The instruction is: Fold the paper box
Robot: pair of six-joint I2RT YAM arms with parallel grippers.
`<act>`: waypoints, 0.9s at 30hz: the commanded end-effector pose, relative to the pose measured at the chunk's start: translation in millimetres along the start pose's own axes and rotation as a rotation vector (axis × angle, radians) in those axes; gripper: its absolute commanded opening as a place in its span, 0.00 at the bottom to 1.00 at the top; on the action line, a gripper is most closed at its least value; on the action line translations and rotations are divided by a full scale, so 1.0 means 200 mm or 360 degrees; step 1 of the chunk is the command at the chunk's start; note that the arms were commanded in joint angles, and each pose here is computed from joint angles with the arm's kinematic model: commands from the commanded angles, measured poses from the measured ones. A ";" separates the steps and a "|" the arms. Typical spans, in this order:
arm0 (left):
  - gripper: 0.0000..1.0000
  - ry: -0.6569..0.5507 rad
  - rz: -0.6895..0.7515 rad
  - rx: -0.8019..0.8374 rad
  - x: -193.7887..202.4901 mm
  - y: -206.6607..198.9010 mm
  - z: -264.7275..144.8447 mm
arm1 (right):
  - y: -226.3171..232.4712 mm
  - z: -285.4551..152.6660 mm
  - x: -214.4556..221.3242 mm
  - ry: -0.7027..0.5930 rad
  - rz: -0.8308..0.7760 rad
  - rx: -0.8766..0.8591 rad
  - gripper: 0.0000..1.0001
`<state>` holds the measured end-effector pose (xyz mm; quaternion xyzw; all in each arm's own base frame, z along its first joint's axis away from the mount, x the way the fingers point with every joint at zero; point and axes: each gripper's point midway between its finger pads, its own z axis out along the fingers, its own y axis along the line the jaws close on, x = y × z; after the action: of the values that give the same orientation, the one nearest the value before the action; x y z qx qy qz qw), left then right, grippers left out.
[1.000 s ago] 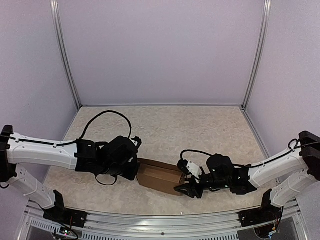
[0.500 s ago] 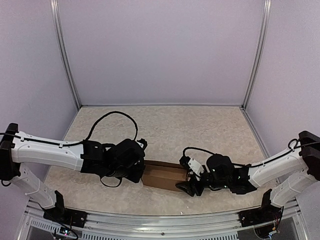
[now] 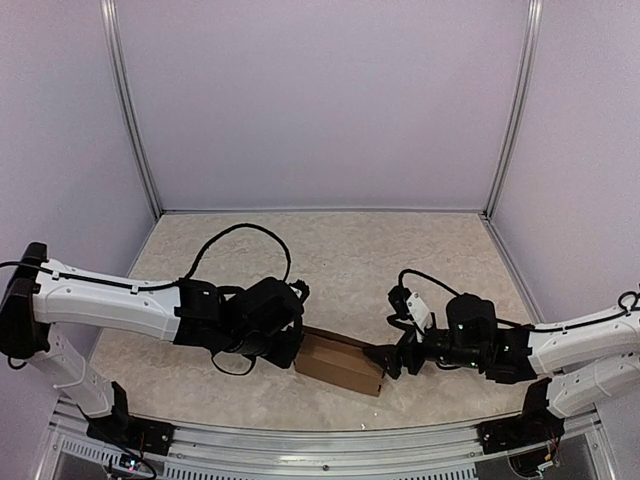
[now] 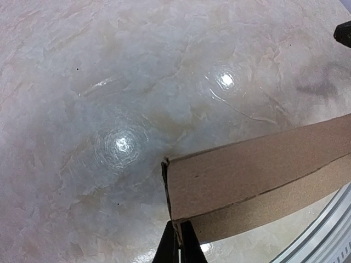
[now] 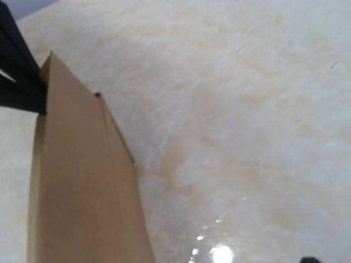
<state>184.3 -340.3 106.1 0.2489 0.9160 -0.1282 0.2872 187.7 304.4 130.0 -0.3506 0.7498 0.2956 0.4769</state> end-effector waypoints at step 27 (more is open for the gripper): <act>0.00 0.0299 -0.0020 -0.0027 0.14 -0.04 0.06 | 0.03 -0.35 -0.05 0.0461 0.0309 0.0197 0.77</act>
<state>183.3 -353.8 107.0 0.2394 0.9267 -0.1272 0.2604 158.6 273.8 176.7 -0.2949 0.8233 0.2888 0.3896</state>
